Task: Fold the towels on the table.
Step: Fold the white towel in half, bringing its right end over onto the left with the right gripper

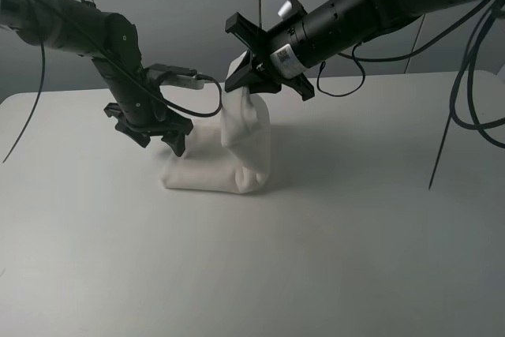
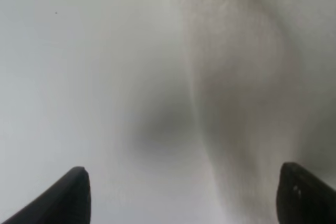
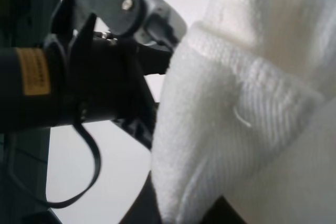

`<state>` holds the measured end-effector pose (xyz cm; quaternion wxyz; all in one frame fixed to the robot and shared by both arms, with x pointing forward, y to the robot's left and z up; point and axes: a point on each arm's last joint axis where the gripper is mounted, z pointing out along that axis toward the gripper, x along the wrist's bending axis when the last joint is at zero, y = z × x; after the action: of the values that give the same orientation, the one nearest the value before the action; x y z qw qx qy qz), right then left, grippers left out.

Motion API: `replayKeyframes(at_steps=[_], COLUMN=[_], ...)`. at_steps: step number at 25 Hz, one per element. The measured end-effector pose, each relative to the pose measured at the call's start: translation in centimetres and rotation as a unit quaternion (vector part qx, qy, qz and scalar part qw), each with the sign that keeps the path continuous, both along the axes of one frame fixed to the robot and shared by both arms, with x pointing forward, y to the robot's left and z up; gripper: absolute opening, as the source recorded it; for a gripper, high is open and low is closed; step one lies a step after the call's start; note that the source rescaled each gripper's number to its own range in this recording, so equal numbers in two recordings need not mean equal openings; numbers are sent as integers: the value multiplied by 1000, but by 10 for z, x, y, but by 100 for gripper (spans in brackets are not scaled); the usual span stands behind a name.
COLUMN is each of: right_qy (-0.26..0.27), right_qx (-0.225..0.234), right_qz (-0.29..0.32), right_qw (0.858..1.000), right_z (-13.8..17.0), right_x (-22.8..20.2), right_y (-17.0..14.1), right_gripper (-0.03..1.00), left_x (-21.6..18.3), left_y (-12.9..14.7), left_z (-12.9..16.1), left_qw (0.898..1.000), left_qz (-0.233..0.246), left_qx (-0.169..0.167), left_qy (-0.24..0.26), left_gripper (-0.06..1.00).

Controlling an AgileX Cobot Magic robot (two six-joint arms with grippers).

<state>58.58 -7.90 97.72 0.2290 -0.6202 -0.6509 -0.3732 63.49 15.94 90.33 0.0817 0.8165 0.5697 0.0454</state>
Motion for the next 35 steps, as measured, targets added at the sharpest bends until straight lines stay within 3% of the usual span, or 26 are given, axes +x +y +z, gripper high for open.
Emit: replayKeyframes(at_steps=[5, 16, 22, 26, 31, 35], right_qy=[-2, -4, -20, -35, -52, -35], right_qx=[0, -1, -7, -14, -22, -30], right_qz=[2, -1, -25, -33, -40, -46], right_qw=[1000, 1000, 999, 999, 998, 998], right_z=[0, 0, 0, -1, -3, -22], right_x=[0, 0, 5, 3, 2, 3], right_y=[1, 1, 0, 8, 17, 24], right_gripper=[0, 0, 0, 0, 0, 0], left_x=[-2, -2, -4, -5, -6, -7], left_y=[4, 18, 11, 5, 2, 0], left_z=[29, 119, 162, 169, 170, 170], left_qw=[1000, 996, 991, 988, 986, 985], left_qz=[1, -1, -17, -27, -30, -33], left_qx=[-11, -42, -85, -119, -135, -148], left_qy=[-15, -76, -99, -94, -88, -83], left_gripper=[96, 96, 96, 96, 96, 96])
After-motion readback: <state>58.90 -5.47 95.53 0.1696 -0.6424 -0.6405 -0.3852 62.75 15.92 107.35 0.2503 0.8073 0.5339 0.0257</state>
